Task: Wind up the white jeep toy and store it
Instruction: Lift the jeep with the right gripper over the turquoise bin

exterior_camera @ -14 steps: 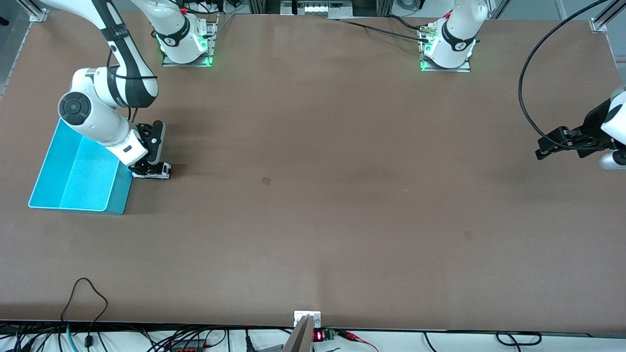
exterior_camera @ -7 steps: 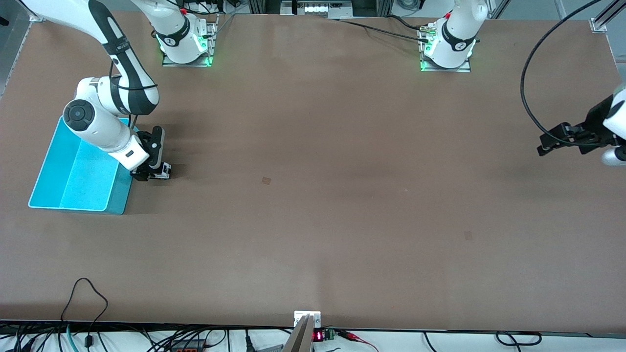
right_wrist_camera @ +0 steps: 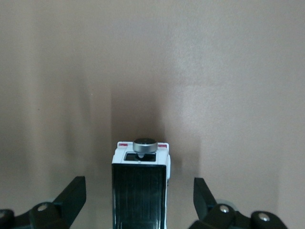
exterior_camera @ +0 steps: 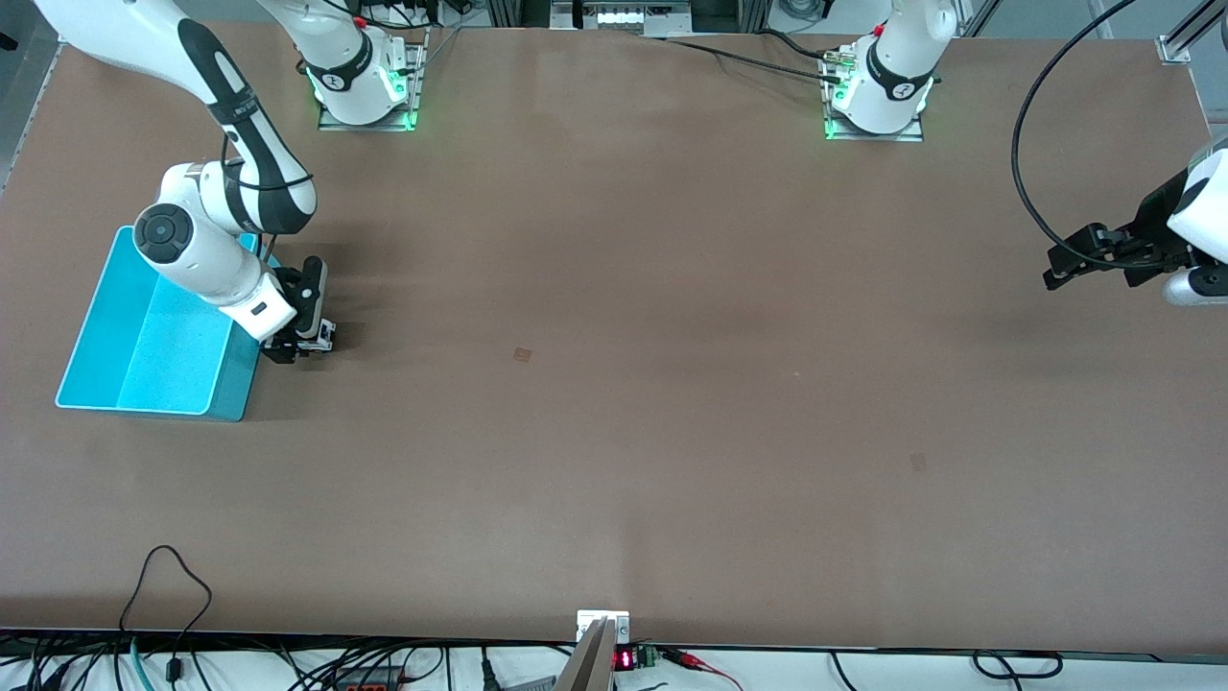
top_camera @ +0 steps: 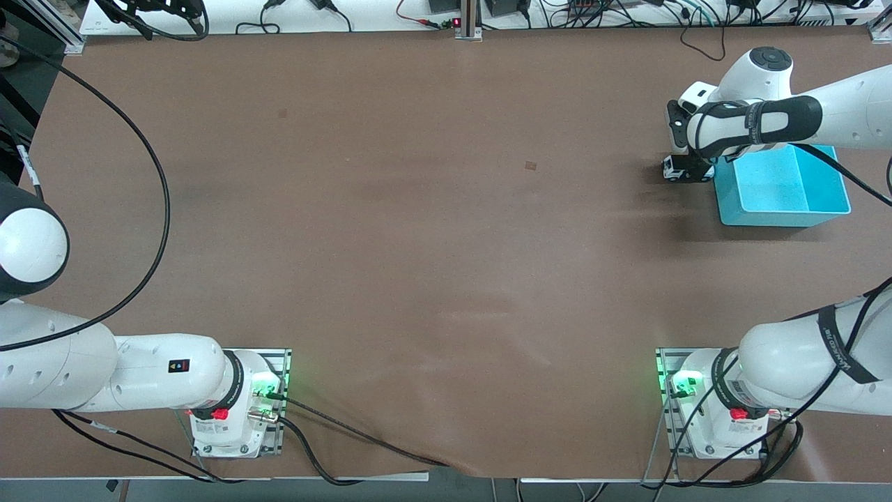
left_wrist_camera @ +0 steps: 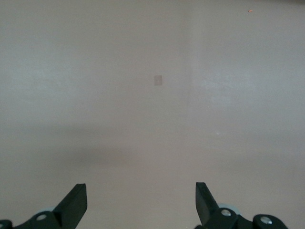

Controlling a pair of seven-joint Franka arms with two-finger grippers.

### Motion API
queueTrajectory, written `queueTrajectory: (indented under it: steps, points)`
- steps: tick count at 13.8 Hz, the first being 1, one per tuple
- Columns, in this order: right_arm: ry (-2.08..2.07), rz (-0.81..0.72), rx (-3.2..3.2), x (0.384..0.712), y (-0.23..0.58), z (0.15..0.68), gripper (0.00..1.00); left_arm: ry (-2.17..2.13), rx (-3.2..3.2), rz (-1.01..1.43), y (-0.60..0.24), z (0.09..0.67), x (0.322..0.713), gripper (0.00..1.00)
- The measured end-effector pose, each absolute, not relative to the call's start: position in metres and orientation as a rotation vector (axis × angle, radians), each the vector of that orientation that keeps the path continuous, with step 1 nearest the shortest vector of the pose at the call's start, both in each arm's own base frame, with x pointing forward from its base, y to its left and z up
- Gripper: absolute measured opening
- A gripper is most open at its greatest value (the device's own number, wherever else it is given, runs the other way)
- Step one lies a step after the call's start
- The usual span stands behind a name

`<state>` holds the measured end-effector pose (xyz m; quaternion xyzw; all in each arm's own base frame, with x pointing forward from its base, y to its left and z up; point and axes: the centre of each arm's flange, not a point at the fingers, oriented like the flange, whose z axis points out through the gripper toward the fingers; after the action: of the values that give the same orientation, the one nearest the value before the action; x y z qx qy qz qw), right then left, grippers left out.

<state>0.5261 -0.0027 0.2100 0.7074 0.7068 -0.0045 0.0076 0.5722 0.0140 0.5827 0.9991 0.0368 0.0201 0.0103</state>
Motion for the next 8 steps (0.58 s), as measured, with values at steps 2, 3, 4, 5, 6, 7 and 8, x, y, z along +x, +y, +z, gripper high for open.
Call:
queueTrajectory:
  steps: [2, 3, 4, 5, 6, 7, 8]
  points:
    - [2.207, -0.011, 2.218, 0.526, -0.005, 0.204, 1.0, 0.108, 3.118, 0.066, 0.011, 0.584, 0.571, 1.0]
    - [2.208, -0.009, 2.219, 0.526, -0.005, 0.201, 1.0, 0.102, 3.118, 0.066, 0.009, 0.584, 0.571, 1.0]
    - [2.21, -0.008, 2.22, 0.525, -0.005, 0.198, 0.96, 0.101, 3.118, 0.063, 0.008, 0.584, 0.571, 1.0]
    - [2.211, -0.008, 2.221, 0.525, -0.005, 0.197, 0.92, 0.102, 3.119, 0.061, 0.009, 0.586, 0.57, 1.0]
    - [2.21, -0.008, 2.222, 0.525, -0.005, 0.196, 0.82, 0.104, 3.119, 0.065, 0.01, 0.588, 0.569, 1.0]
    - [2.207, -0.008, 2.226, 0.525, -0.007, 0.196, 0.71, 0.105, 3.119, 0.069, 0.01, 0.59, 0.568, 1.0]
    - [2.2, -0.007, 2.231, 0.525, -0.01, 0.197, 0.59, 0.105, 3.119, 0.062, 0.01, 0.592, 0.566, 1.0]
